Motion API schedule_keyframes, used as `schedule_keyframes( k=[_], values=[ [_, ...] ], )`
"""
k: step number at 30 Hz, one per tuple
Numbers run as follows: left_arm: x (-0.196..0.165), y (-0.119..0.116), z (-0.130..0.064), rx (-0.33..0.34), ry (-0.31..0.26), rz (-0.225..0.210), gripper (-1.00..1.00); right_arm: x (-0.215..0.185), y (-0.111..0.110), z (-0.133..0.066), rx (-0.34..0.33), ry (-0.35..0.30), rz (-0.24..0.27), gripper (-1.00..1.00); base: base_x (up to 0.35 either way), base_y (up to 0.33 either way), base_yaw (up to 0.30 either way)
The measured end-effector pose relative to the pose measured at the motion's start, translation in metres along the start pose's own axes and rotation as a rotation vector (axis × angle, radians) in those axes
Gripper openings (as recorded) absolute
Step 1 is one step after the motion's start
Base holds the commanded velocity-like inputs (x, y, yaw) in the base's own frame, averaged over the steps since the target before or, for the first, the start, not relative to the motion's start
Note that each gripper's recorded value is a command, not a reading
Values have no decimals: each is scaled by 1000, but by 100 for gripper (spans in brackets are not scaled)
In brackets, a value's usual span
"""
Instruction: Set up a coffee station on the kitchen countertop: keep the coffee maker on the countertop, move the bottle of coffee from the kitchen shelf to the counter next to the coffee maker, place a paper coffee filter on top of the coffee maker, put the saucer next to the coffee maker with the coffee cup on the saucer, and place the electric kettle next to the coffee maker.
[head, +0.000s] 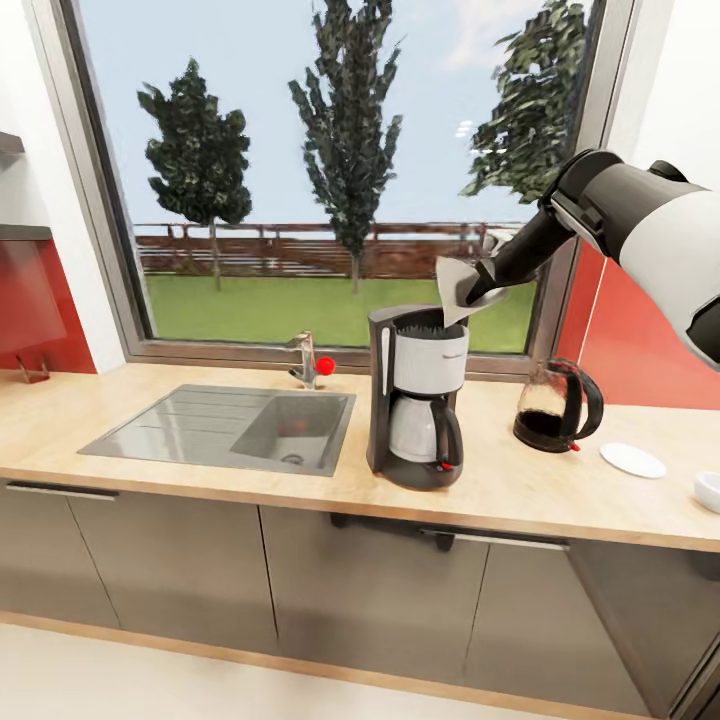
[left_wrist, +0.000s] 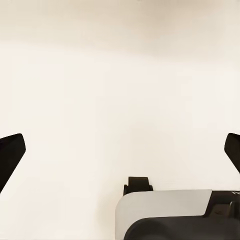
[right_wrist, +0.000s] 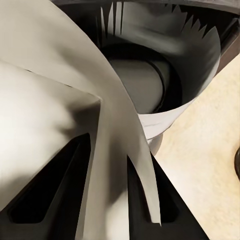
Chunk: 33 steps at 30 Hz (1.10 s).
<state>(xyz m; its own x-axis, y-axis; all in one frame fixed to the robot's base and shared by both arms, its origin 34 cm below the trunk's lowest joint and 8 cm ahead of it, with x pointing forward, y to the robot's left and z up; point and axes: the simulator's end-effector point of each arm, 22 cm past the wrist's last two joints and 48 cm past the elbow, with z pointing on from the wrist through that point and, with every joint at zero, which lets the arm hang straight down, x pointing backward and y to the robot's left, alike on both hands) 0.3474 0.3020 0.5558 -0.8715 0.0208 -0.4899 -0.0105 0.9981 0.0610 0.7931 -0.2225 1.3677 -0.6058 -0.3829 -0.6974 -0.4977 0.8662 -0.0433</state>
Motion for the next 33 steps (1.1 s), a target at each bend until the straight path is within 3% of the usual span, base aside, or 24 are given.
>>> schedule_keyframes(
  k=[10,18,33],
  values=[
    [0,0,0,0,-1,0,100,2,-3,0,-1,2,11,-100,76,0,0],
    [0,0,0,0,-1,0,100,4,10,0,-69,2,22,-100,20,0,0],
    [0,0,0,0,0,0,100,3,22,-2,-123,1,21,-100,20,0,0]
  ],
)
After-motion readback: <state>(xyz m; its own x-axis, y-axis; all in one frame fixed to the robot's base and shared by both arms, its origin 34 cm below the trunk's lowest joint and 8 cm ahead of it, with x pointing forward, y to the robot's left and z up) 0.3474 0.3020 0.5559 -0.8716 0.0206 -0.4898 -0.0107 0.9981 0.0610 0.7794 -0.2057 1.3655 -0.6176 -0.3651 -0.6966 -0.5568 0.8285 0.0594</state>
